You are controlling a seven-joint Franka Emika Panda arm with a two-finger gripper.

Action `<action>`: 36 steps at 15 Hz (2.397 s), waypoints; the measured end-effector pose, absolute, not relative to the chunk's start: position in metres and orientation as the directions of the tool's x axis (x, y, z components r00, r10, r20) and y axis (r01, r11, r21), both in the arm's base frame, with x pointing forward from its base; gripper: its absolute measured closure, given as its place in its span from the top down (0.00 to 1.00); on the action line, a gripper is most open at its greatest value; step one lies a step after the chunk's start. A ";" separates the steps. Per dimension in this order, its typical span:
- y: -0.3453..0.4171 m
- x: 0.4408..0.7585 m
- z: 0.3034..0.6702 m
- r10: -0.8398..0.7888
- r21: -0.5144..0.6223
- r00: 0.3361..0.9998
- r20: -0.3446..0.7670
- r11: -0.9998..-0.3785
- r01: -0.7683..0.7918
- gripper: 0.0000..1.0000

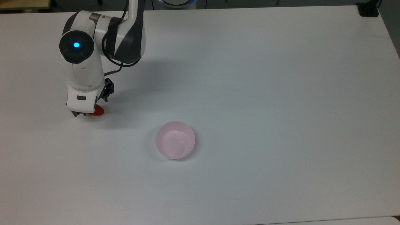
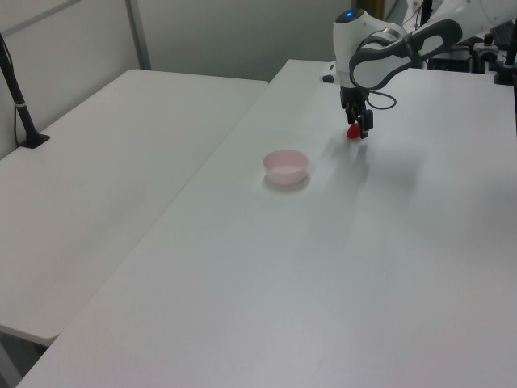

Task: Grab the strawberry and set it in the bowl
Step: 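Close the gripper around the red strawberry, then lift the strawberry and carry it over the pink bowl, lowering inside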

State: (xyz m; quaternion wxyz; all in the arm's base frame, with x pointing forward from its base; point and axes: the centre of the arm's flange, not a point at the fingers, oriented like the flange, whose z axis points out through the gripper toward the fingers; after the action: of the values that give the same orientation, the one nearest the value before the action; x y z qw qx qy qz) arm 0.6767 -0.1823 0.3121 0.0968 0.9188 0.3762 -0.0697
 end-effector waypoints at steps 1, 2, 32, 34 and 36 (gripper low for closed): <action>-0.183 0.677 0.312 0.683 0.128 0.701 -0.206 -0.691 0.711 0.78; -0.183 0.678 0.313 0.687 0.131 0.696 -0.209 -0.685 0.716 0.67; 0.022 0.725 0.385 0.085 0.061 0.965 0.248 -0.996 0.072 0.45; 0.025 0.727 0.373 0.082 0.057 0.966 0.244 -0.996 0.070 0.45; 0.031 0.727 0.364 0.087 0.056 0.969 0.233 -0.996 0.076 0.45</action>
State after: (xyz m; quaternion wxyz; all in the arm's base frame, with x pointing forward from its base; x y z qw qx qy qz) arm 0.7273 0.0310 0.3641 0.0231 0.9919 0.0411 0.1182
